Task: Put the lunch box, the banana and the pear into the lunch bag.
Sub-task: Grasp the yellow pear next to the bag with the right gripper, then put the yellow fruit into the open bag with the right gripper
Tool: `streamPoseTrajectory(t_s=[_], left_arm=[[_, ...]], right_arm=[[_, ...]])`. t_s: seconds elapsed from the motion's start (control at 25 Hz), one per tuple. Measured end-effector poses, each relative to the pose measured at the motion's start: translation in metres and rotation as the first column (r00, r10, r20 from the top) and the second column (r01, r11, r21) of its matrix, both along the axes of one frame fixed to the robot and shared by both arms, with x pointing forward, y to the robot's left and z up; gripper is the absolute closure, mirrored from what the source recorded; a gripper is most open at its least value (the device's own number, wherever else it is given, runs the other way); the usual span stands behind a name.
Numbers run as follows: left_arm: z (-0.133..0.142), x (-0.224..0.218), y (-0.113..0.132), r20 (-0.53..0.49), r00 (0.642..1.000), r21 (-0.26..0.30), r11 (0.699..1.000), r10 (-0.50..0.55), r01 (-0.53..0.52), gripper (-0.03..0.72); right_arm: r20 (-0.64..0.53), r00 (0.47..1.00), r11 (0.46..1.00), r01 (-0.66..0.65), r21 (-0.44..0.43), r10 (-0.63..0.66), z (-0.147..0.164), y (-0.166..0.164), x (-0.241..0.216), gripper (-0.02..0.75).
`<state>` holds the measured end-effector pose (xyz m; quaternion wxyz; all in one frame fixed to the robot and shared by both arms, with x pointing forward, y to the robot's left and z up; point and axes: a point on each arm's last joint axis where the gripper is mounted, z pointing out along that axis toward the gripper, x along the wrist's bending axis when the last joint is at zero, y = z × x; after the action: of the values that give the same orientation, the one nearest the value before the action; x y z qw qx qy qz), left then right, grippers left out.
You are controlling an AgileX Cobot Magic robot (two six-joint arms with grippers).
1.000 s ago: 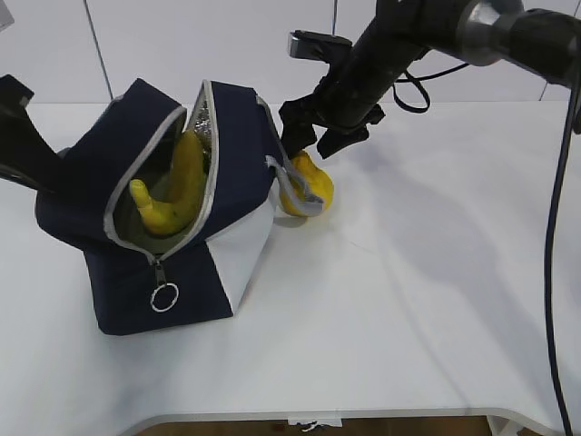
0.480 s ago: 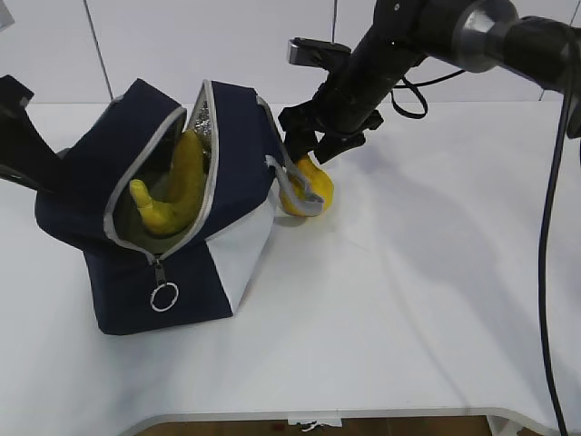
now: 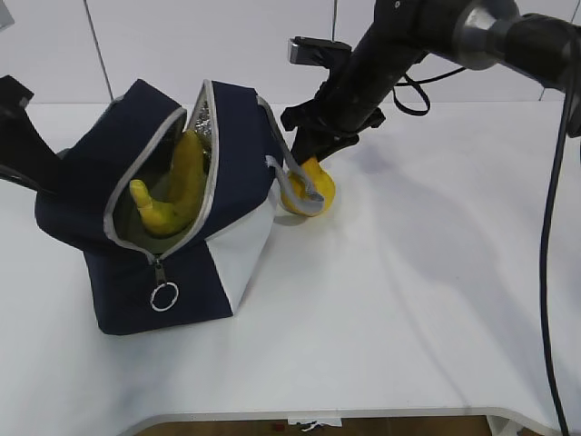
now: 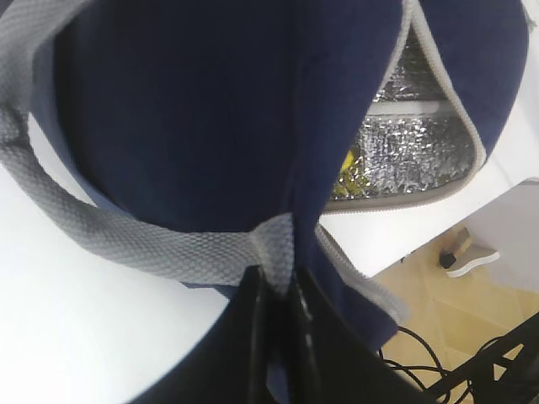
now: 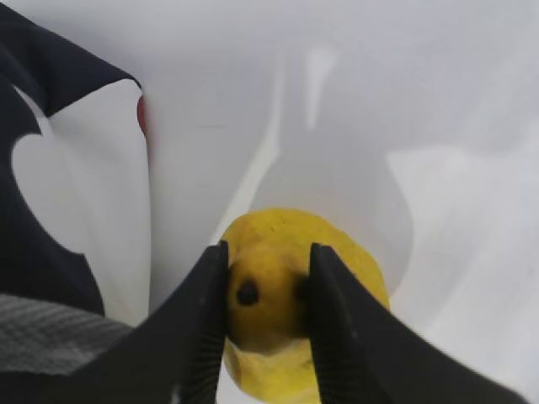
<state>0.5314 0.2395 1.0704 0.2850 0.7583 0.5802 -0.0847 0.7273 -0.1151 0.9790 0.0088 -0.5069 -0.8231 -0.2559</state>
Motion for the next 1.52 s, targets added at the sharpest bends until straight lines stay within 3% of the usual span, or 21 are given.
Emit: streamPoseTrajectory(t_s=[0.2,0.44,0.72,0.84,0.92,1.04,1.12,1.32,1.52], left_arm=[[0.0,0.0,0.0,-0.002,1.0,0.0,1.0,-0.001,0.001,0.679],[0.0,0.0,0.0,-0.001,1.0,0.002,1.0,-0.002,0.002,0.679],[0.0,0.0,0.0,-0.003,1.0,0.002,1.0,-0.003,0.003,0.679],[0.0,0.0,0.0,-0.003,1.0,0.002,1.0,-0.003,0.003,0.679],[0.0,0.0,0.0,-0.003,1.0,0.002,1.0,-0.003,0.003,0.679],[0.0,0.0,0.0,-0.003,1.0,0.0,1.0,-0.003,0.003,0.679],[0.001,0.0,-0.001,-0.006,1.0,-0.019,1.0,0.0,0.0,0.679],[0.009,-0.001,-0.005,-0.01,1.0,-0.065,0.998,-0.01,0.01,0.679],[0.027,0.004,-0.007,0.041,0.999,-0.089,0.996,-0.013,0.016,0.679]], right_arm=[[-0.026,0.999,0.998,-0.03,-0.062,0.028,0.009,-0.004,-0.003,0.514],[0.032,0.999,0.991,-0.014,-0.13,0.019,0.028,-0.013,-0.002,0.516],[0.16,0.986,0.99,0.059,-0.128,-0.038,0.099,-0.031,-0.019,0.519],[0.199,0.979,0.998,0.052,-0.034,-0.045,0.135,-0.03,-0.034,0.519],[0.192,0.981,0.996,0.021,0.087,-0.037,0.154,-0.023,-0.045,0.519],[0.169,0.986,0.961,-0.055,0.27,0.009,0.17,-0.009,-0.055,0.519],[0.174,0.983,0.932,-0.121,0.342,0.064,0.175,0.002,-0.061,0.519],[0.16,0.98,0.906,-0.172,0.387,0.118,0.166,0.017,-0.06,0.519],[0.077,0.989,0.905,-0.15,0.398,0.13,0.127,0.026,-0.044,0.519]])
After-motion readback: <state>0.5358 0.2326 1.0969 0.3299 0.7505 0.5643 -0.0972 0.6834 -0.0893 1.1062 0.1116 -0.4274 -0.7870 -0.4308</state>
